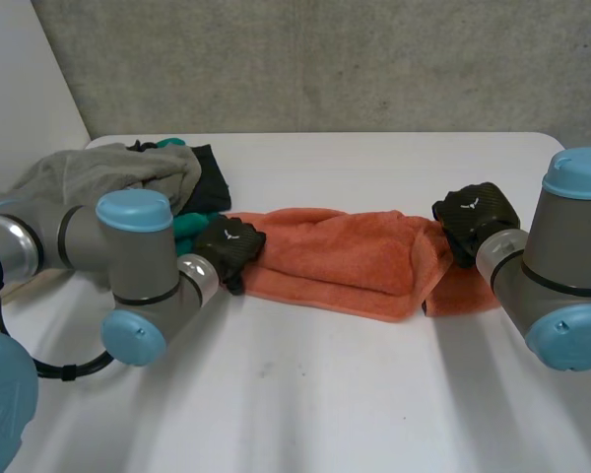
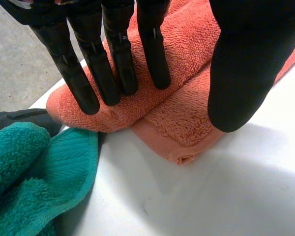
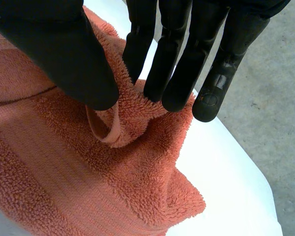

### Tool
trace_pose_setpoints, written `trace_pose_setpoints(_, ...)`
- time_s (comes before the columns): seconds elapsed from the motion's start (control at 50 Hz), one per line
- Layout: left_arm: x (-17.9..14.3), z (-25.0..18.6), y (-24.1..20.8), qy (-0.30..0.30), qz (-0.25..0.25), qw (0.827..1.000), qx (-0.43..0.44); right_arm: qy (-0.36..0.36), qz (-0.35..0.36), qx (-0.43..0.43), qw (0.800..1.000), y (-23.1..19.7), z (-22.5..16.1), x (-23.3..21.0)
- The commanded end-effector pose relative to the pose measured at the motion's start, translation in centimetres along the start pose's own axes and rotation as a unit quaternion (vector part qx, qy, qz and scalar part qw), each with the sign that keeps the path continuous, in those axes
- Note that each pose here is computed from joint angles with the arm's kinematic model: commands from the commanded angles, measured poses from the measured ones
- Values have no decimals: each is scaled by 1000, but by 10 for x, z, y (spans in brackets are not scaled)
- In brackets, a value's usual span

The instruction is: Fold the laundry.

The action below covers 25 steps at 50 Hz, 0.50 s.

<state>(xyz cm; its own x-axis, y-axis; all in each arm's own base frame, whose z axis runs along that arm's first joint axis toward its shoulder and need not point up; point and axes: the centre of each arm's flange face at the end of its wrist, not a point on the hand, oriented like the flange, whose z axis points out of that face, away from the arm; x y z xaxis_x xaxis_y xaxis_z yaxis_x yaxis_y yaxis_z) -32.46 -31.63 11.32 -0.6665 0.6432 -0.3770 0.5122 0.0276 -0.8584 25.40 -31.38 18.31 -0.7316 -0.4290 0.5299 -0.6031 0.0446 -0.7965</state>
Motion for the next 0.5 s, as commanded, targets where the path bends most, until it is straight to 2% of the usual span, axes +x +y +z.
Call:
trace_pose_setpoints(0.02,4,8,9,4,0,1000,-7,-2,0,-2,1000,2,0,-1)
trace_pose_setpoints(0.5,5,29,9,12,2,1000,18,-6,0,-5,1000,5,1,-3)
